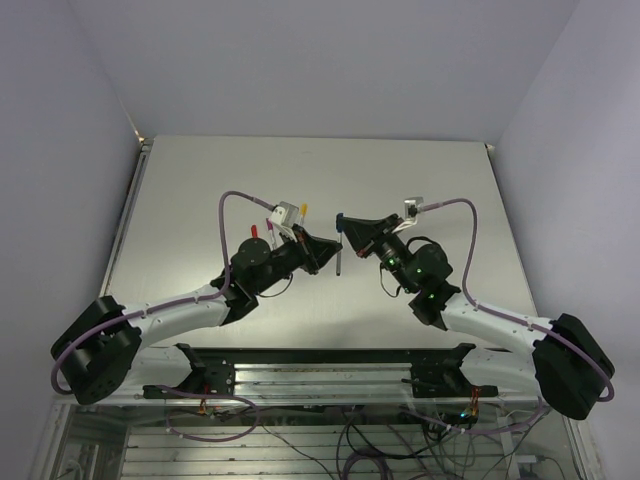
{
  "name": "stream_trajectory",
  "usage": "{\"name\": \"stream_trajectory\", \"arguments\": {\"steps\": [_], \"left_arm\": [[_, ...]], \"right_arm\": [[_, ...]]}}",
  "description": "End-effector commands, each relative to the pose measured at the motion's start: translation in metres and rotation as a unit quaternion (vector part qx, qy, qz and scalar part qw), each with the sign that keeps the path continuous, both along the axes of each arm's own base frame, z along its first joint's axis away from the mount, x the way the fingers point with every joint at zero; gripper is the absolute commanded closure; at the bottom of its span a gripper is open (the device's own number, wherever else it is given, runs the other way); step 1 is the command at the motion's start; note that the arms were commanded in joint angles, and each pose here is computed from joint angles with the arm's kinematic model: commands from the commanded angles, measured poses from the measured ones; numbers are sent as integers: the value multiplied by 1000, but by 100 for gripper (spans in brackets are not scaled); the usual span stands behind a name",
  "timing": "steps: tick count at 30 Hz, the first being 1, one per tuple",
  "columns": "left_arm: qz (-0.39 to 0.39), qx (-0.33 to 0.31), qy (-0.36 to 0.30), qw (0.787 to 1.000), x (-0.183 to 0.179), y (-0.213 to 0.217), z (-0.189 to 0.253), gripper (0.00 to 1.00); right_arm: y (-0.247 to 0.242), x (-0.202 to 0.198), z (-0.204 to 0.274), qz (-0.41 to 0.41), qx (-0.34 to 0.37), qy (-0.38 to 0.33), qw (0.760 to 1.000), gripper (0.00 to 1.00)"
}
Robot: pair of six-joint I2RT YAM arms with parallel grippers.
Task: Insert the pens into the pen caps
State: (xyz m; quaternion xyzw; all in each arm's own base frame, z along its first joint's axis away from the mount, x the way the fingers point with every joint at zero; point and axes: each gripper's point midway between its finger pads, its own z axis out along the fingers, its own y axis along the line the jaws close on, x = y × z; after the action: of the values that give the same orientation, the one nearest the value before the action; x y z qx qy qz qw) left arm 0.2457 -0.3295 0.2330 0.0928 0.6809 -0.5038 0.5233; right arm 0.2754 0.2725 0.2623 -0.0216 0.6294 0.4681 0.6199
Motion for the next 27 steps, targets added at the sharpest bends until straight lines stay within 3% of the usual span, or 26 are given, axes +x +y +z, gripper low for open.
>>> {"name": "stream_trajectory", "arguments": {"steps": [1, 4, 13, 17, 22, 27], "left_arm": [[114, -107, -85, 984, 36, 39, 85, 93], [118, -68, -70, 988, 39, 39, 66, 93], [157, 55, -1, 986, 47, 53, -21, 93], [189, 86, 31, 978, 53, 63, -50, 93], [234, 147, 68, 959, 63, 77, -74, 93], [260, 197, 102, 940, 72, 85, -91, 93]], "right_arm": [[25, -31, -58, 77, -90, 59, 991, 100], [21, -22, -41, 53, -93, 35, 994, 100], [2, -4, 39, -23, -81, -60, 995, 67], [-12, -5, 62, -49, -76, -83, 993, 63], [-31, -4, 55, -84, -89, -61, 991, 62], [-55, 8, 15, -151, -110, 29, 982, 63]]}}
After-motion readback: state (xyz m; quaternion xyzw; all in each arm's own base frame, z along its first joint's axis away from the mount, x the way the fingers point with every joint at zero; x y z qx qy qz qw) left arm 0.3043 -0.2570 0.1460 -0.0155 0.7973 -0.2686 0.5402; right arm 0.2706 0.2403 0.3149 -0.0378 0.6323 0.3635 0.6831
